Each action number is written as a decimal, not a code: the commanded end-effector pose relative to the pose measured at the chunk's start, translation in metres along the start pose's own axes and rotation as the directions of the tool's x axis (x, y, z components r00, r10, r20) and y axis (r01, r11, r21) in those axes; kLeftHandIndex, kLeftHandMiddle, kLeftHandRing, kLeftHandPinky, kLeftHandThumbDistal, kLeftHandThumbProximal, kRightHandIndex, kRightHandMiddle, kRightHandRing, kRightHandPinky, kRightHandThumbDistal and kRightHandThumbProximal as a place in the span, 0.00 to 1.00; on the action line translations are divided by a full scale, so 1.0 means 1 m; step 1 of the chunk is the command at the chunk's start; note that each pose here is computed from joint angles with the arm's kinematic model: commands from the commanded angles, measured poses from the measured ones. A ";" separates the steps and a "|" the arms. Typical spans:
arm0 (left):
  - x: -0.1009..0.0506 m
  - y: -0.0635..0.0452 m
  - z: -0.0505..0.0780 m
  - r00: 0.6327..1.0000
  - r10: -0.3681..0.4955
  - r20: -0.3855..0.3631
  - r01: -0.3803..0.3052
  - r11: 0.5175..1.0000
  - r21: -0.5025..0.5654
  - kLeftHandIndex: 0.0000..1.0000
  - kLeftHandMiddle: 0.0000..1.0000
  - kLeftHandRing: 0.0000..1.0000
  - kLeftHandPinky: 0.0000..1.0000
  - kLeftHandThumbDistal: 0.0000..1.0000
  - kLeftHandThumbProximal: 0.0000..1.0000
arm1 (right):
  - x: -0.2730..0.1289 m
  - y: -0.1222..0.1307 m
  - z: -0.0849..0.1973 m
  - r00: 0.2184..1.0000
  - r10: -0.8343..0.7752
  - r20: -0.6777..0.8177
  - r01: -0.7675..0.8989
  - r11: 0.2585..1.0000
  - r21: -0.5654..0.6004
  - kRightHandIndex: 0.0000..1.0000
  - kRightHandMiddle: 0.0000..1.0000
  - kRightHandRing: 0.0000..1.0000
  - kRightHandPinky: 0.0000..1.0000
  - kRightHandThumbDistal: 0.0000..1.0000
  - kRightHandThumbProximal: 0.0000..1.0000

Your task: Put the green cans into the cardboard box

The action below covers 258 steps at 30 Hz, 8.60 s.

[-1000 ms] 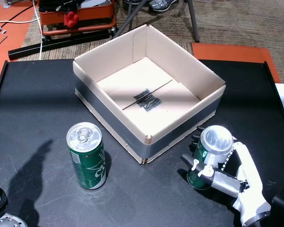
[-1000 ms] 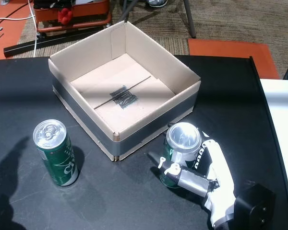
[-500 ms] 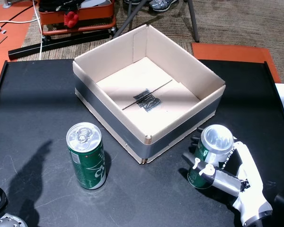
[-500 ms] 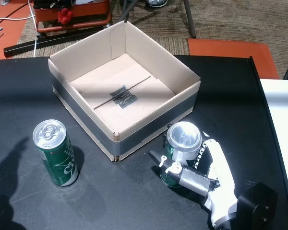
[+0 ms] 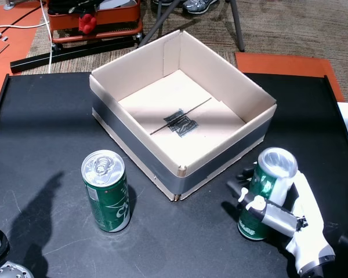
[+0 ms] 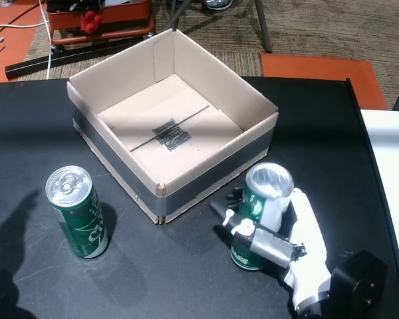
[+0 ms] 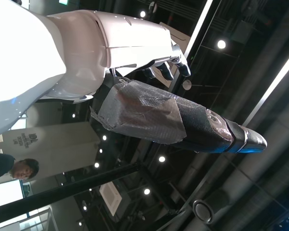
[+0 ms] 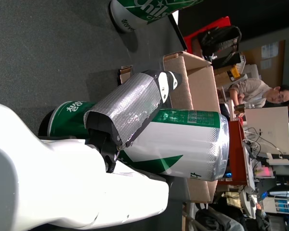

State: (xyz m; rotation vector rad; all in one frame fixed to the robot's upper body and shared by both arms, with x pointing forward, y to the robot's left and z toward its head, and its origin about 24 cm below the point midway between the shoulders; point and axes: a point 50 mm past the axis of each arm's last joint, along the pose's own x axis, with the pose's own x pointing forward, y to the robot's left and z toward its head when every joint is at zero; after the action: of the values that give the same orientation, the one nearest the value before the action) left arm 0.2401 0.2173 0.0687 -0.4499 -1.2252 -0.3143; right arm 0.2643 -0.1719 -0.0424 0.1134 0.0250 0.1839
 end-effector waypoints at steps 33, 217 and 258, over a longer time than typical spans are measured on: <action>-0.007 -0.005 -0.005 0.999 0.040 -0.004 -0.040 0.999 -0.032 0.96 0.91 0.89 0.88 1.00 0.77 | -0.001 0.003 -0.002 0.993 -0.117 0.007 0.118 0.992 -0.055 0.08 0.44 0.57 0.46 0.28 0.00; -0.001 -0.045 -0.035 0.995 0.073 0.071 -0.075 0.997 0.020 0.94 0.91 0.88 0.90 1.00 0.83 | 0.153 0.088 0.187 0.865 0.395 -0.309 -0.236 -0.224 -0.946 1.00 1.00 1.00 1.00 1.00 0.21; -0.004 -0.030 -0.031 0.998 0.033 0.046 -0.033 0.999 -0.001 0.91 0.91 0.88 0.92 1.00 0.77 | -0.015 -0.015 0.092 0.764 0.282 0.581 0.110 0.830 -0.547 0.49 0.53 0.58 0.59 0.44 0.00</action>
State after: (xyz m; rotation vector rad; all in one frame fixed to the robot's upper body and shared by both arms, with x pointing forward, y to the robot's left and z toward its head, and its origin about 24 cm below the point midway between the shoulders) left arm 0.2608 0.1847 0.0782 -0.4390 -1.3180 -0.3220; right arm 0.2628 -0.1954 0.0451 -0.4492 -0.7136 0.1907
